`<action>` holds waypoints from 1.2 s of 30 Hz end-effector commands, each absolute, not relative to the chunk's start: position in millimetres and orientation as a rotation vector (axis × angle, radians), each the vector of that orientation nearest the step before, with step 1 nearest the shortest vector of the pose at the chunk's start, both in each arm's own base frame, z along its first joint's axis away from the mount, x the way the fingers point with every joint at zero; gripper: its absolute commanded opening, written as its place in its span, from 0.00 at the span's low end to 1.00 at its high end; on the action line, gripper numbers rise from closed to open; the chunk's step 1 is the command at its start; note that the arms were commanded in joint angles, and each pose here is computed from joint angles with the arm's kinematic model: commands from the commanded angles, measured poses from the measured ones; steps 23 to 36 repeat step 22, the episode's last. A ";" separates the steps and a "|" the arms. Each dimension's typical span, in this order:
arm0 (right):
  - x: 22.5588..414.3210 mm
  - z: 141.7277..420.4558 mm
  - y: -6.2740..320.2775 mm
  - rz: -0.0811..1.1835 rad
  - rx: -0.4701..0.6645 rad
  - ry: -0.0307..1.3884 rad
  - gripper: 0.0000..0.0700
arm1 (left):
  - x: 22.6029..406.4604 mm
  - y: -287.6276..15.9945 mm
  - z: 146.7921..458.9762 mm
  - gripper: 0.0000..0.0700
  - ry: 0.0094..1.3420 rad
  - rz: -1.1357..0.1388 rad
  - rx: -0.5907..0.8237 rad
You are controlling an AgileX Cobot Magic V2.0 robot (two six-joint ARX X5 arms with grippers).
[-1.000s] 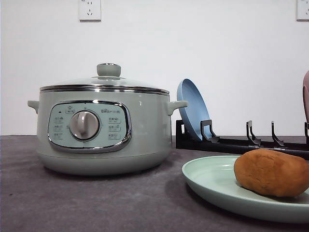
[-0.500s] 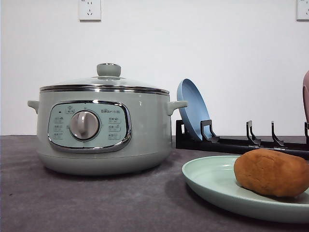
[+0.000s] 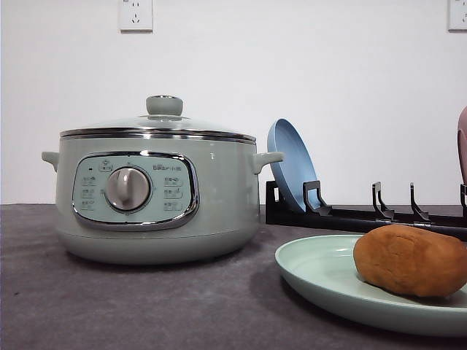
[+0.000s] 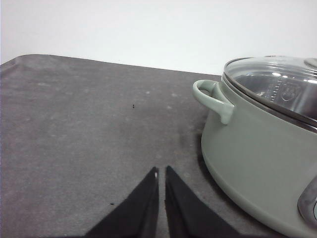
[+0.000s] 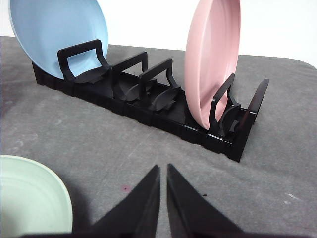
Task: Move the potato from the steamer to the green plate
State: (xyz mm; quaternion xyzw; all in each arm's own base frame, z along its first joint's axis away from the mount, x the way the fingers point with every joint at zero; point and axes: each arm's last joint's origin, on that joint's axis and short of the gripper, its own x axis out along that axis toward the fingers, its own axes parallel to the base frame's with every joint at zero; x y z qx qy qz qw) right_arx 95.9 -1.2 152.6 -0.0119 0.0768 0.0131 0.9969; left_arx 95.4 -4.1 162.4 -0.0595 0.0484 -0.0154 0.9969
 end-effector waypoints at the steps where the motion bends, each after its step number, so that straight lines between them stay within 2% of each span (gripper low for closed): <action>1: 96.1 151.9 -1.4 0.025 -0.031 0.149 0.02 | 96.6 -3.9 156.6 0.02 0.104 -0.026 -0.118; 36: 96.1 151.9 -1.4 0.025 -0.031 0.149 0.02 | 96.6 -3.9 156.6 0.02 0.104 -0.026 -0.118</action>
